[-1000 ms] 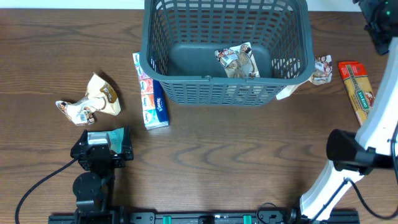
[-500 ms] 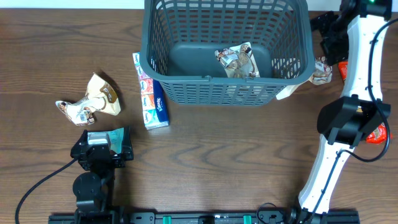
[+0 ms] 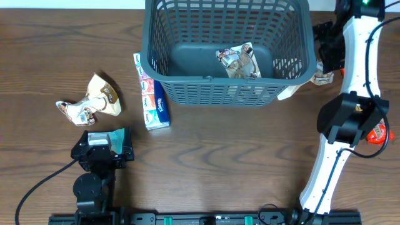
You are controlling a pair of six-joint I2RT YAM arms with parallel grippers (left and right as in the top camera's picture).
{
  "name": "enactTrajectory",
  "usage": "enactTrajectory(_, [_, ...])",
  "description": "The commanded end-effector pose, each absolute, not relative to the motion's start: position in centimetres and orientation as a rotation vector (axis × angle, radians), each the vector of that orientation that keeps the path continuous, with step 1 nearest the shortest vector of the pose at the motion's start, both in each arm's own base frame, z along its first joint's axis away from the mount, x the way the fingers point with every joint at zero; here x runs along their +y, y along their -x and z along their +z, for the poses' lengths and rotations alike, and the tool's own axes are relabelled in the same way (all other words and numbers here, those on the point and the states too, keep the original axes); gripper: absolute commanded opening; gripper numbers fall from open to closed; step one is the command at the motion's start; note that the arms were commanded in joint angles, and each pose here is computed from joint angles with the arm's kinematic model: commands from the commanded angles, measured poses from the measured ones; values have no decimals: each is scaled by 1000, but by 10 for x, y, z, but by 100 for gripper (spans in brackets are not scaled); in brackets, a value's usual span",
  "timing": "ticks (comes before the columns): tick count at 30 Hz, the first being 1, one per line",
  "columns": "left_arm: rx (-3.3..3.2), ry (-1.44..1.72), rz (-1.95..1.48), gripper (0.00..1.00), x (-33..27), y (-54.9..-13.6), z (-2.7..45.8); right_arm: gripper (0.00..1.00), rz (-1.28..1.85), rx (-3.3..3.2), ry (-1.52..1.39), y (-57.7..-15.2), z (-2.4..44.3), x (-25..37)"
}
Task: Pack container
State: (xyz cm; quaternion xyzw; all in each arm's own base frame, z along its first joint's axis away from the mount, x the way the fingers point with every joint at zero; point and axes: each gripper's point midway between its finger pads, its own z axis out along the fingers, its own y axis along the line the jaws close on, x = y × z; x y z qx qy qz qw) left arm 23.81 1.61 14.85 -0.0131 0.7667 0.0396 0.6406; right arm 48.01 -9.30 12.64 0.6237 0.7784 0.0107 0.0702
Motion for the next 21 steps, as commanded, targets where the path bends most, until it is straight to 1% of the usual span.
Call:
enactTrajectory(1, [1778,38,88,99,17,-238,135,99,-92,2360,-1922,-469,101,-97])
enactTrajectory(5, [1778,38,88,99,17,-238,135,99,-127,2408,-1932,-462,73,-94])
enactTrajectory(10, [1778,37,88,99,17,-238,135,99,-89,2493,-1844,-466,48,-88])
enactTrajectory(16, [1778,38,88,99,17,-238,135,99,-85,2505,-1827,-467,30,-87])
enactTrajectory(21, [1778,38,88,98,17,-238,135,99,-66,2523,-1759,-473,23,-87])
